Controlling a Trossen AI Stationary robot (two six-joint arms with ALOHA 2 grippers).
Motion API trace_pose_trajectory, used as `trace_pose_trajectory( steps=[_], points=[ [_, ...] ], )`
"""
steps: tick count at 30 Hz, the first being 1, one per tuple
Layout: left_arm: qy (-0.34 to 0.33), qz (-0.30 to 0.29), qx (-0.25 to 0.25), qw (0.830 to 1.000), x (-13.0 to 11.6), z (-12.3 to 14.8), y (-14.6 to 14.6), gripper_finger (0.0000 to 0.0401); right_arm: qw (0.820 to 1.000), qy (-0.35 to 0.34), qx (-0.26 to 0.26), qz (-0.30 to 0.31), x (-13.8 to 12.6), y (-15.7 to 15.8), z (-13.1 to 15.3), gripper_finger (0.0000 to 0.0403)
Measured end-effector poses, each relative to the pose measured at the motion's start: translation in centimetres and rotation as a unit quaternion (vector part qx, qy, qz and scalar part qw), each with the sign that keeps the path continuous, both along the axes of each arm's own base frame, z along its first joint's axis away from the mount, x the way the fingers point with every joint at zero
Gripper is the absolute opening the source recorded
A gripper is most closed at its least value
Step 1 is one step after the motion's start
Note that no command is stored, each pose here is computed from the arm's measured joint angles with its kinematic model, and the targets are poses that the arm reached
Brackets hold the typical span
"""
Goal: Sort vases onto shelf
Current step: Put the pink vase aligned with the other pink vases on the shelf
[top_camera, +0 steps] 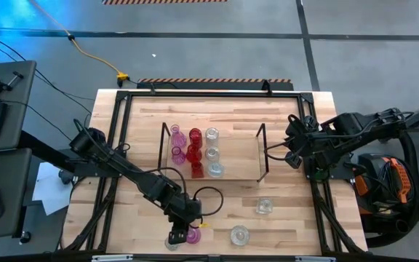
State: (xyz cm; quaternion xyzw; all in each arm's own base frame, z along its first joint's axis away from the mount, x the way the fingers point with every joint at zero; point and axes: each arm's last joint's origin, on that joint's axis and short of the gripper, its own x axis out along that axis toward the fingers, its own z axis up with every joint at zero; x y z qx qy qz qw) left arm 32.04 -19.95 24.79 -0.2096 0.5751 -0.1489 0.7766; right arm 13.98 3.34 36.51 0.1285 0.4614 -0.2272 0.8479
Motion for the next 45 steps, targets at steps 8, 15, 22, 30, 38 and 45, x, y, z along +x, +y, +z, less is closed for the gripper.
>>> trace_pose_trajectory(
  steps=[8, 15, 22, 30, 38, 45],
  points=[
    [0.0, 0.004, -0.001, 1.0, 0.1, 0.0, 0.1, 0.0159, 1.0, -0.01, 0.003, 0.0, 0.2, 0.1, 0.1, 0.0064],
    [-0.004, 0.014, -0.007, 1.0, 0.3, 0.0, 0.0, 0.0159, 1.0, -0.011, 0.001, -0.001, 0.2, 0.0, 0.1, 0.0064],
    [0.011, 0.015, -0.009, 1.0, 1.3, -1.9, -0.4, 0.0159, 1.0, -0.011, 0.001, -0.001, 0.2, 0.0, 0.1, 0.0064],
    [0.017, 0.011, -0.013, 1.0, 1.5, -2.4, -0.6, 0.0157, 1.0, -0.011, 0.001, -0.001, 0.2, 0.1, 0.1, 0.0064],
    [0.019, 0.004, -0.006, 1.0, 1.3, -2.3, -0.5, 0.0087, 1.0, -0.01, -0.001, 0.003, 0.2, 0.1, 0.1, 0.0064],
    [0.017, 0.0, -0.006, 1.0, 1.3, -2.3, -0.5, 0.0017, 1.0, -0.01, -0.001, 0.003, 0.2, 0.0, 0.1, 0.0064]
  ],
)
